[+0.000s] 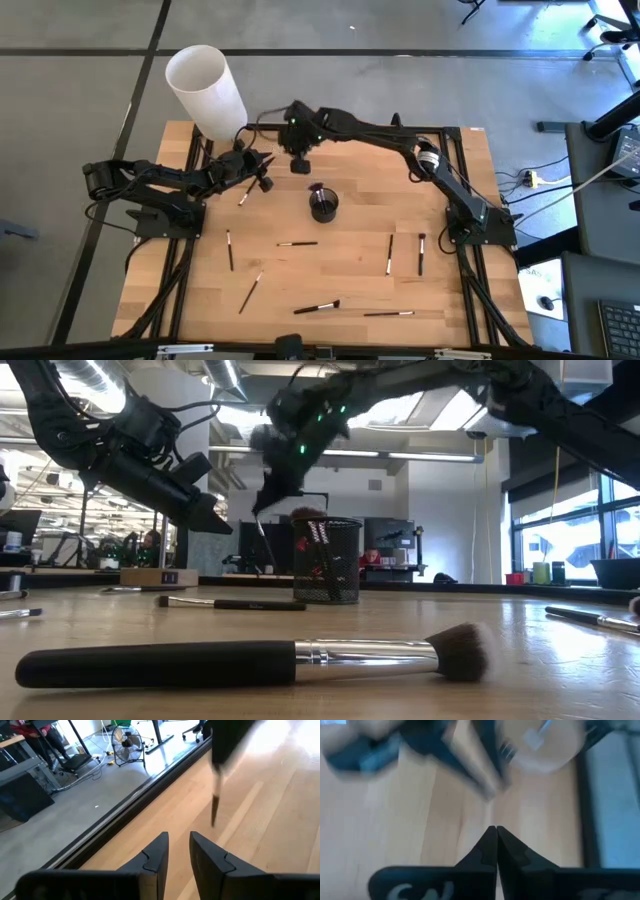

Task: Pick & Place Makeup Brushes
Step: Put the eyeshadow brush into the makeup brush holder

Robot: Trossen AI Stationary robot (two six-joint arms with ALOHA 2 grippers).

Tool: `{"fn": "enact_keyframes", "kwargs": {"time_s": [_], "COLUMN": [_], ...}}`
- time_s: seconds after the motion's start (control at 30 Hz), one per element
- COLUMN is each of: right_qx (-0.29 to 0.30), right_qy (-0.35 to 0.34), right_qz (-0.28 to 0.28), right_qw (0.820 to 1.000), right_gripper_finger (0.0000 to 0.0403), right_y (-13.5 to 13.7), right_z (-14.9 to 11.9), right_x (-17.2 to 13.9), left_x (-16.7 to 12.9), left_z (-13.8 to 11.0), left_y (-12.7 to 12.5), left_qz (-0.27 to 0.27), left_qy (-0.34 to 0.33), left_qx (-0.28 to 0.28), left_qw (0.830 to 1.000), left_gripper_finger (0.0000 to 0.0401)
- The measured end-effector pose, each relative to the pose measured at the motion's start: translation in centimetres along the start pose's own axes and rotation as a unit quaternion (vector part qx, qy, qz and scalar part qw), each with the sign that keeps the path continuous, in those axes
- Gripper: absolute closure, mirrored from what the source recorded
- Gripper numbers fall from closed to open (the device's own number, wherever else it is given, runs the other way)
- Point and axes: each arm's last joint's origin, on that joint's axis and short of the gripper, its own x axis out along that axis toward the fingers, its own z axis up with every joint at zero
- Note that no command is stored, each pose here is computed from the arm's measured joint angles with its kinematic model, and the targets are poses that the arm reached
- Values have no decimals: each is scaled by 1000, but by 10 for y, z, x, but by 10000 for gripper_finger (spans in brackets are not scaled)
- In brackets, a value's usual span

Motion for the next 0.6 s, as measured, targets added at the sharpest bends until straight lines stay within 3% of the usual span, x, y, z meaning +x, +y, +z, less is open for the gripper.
{"fn": "enact_keyframes", "kwargs": {"time_s": [0.2, 0.4, 0.6], "right_qx": [40, 58, 82], "right_qy": [-52, -72, 16], "right_qz": [-25, -17, 12], "right_qw": [998, 996, 996], "right_gripper_finger": [402, 402, 402], "right_y": [-4, 12, 27], "right_z": [23, 38, 24], "right_x": [-59, -104, -87], "left_x": [0, 0, 0], "left_z": [-1, -2, -1], "left_y": [0, 0, 0], "left_qz": [0, 0, -3], "left_qy": [7, 7, 7], "left_qx": [6, 6, 2], "left_qw": [1000, 1000, 1000], "left_gripper_finger": [326, 326, 326]}}
